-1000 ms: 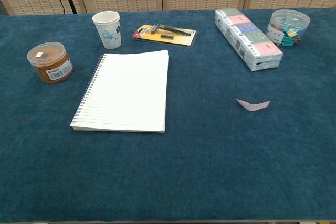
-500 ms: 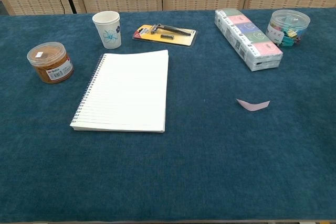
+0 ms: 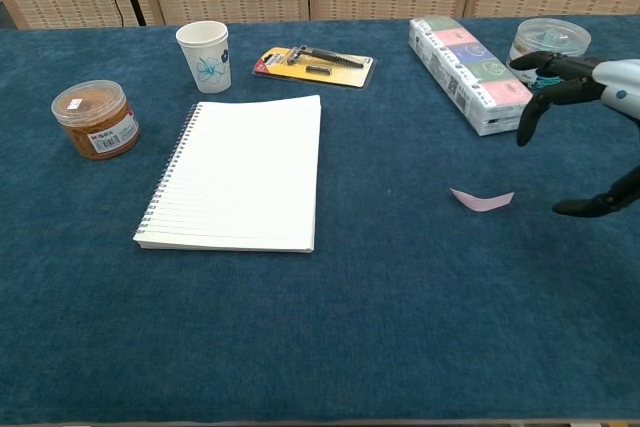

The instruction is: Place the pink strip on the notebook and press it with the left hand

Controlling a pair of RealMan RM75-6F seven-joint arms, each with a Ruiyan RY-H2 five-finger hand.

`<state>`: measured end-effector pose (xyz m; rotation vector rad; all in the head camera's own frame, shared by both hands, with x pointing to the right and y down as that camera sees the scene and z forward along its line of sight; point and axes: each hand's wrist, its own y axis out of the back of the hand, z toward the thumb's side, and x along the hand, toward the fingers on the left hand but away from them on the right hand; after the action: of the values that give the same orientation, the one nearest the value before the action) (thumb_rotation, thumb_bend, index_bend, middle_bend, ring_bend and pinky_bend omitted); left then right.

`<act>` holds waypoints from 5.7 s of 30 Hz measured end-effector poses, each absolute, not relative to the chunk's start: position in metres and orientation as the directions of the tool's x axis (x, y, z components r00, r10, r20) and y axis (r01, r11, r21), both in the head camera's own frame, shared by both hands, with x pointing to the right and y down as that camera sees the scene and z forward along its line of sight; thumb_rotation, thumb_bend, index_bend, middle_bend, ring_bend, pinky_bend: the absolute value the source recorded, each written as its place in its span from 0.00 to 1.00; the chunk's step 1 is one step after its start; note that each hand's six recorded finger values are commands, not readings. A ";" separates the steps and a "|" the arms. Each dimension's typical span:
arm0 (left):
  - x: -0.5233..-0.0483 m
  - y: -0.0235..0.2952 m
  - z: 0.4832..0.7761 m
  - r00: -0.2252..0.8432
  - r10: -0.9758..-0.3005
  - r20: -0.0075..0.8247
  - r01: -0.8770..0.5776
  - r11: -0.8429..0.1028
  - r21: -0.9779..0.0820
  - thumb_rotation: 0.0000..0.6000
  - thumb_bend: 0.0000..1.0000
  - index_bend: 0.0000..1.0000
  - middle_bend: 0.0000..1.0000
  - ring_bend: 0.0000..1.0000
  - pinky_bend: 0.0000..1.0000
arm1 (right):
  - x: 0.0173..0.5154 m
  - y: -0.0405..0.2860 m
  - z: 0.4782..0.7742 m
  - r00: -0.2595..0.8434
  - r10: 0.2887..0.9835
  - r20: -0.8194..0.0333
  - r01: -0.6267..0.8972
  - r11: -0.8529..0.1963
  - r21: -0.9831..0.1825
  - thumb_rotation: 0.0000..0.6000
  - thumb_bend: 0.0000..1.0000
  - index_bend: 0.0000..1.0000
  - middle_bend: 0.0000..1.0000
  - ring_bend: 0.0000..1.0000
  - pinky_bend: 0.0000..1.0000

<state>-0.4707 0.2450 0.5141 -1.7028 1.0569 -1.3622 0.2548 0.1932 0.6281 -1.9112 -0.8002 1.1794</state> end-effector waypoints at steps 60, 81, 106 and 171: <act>-0.474 0.243 0.514 0.114 -0.900 0.422 -0.182 -0.436 -0.881 1.00 0.00 0.00 0.00 0.00 0.00 | 0.237 0.175 0.709 0.275 0.749 -0.603 0.030 -0.633 -0.773 1.00 0.42 0.52 0.00 0.00 0.00; -0.475 0.243 0.513 0.116 -0.900 0.420 -0.188 -0.435 -0.880 1.00 0.00 0.00 0.00 0.00 0.00 | 0.231 0.176 0.711 0.282 0.746 -0.603 0.034 -0.636 -0.771 1.00 0.47 0.56 0.00 0.00 0.00; -0.477 0.243 0.510 0.119 -0.902 0.415 -0.200 -0.432 -0.880 1.00 0.00 0.00 0.00 0.00 0.00 | 0.182 0.159 0.682 0.378 0.758 -0.531 0.027 -0.583 -0.812 1.00 0.49 0.58 0.00 0.00 0.00; -0.485 0.232 0.518 0.103 -0.873 0.476 -0.228 -0.487 -0.843 1.00 0.00 0.00 0.00 0.00 0.00 | -0.022 0.164 0.704 0.610 0.686 -0.397 -0.223 -0.332 -0.917 1.00 0.55 0.17 0.00 0.00 0.00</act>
<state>-0.4849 0.2320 0.5183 -1.7974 1.0765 -1.4110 -0.0220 0.1637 0.7040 -1.6671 -0.3873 0.9689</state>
